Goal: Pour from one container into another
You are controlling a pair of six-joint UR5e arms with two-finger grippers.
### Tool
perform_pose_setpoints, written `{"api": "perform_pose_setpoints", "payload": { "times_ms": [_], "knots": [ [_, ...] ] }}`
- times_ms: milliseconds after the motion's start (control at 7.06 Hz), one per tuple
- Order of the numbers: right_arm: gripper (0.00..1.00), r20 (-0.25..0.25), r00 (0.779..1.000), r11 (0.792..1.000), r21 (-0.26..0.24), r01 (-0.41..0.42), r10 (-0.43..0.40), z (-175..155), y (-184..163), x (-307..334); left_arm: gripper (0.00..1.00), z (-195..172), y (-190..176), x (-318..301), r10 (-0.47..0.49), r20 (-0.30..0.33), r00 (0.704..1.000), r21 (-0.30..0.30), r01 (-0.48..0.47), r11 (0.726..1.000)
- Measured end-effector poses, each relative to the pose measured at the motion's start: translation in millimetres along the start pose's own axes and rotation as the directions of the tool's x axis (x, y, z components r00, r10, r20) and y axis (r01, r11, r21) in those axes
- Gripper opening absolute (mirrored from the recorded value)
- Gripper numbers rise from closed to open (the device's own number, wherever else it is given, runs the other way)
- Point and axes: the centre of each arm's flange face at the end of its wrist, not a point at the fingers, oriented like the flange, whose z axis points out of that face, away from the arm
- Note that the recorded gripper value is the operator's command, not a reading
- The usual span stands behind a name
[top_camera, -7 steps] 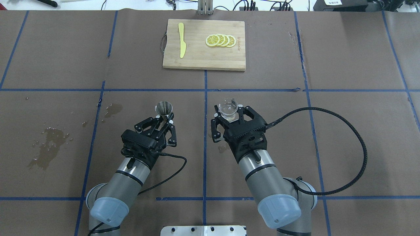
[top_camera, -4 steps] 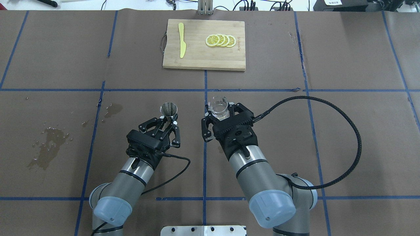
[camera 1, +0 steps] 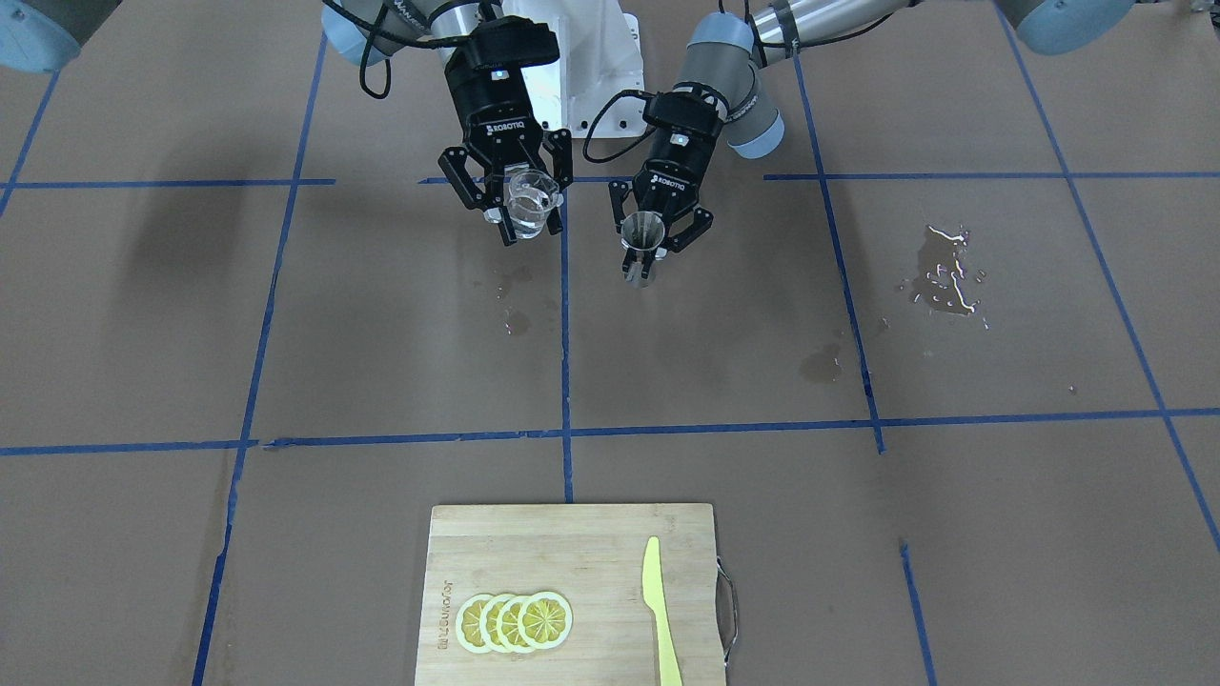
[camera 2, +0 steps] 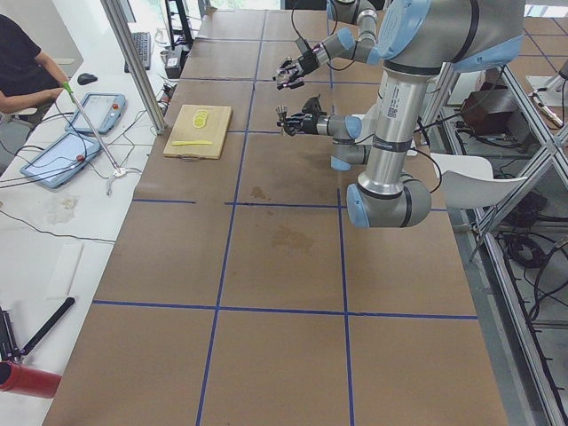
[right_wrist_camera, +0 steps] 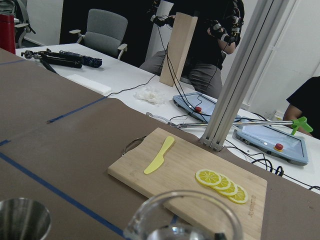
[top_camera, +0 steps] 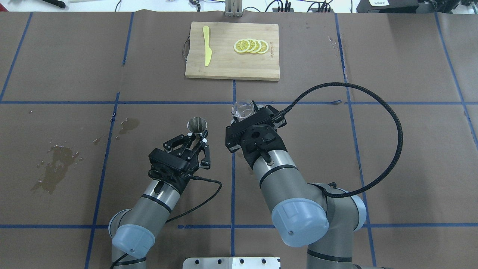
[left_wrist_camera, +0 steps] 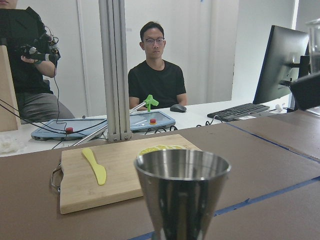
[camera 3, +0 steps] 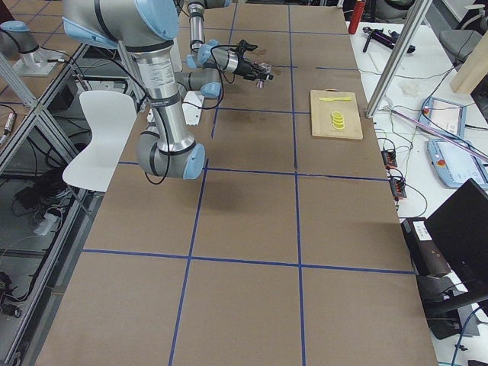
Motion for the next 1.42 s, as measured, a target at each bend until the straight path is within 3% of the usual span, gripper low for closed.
{"api": "perform_pose_setpoints", "payload": {
  "times_ms": [850,1416],
  "knots": [
    [0.0,-0.03,0.994,0.993,-0.055,0.1,-0.102,-2.4,-22.3,-12.6,0.0,19.9,0.3,34.7,0.021,-0.018,1.0,-0.004,-0.021,1.0],
    [0.0,-0.036,0.979,0.977,-0.081,0.197,-0.201,-0.4,-21.1,-15.0,0.0,31.0,-3.3,54.6,0.039,-0.023,0.999,0.001,-0.039,0.999]
  ]
}}
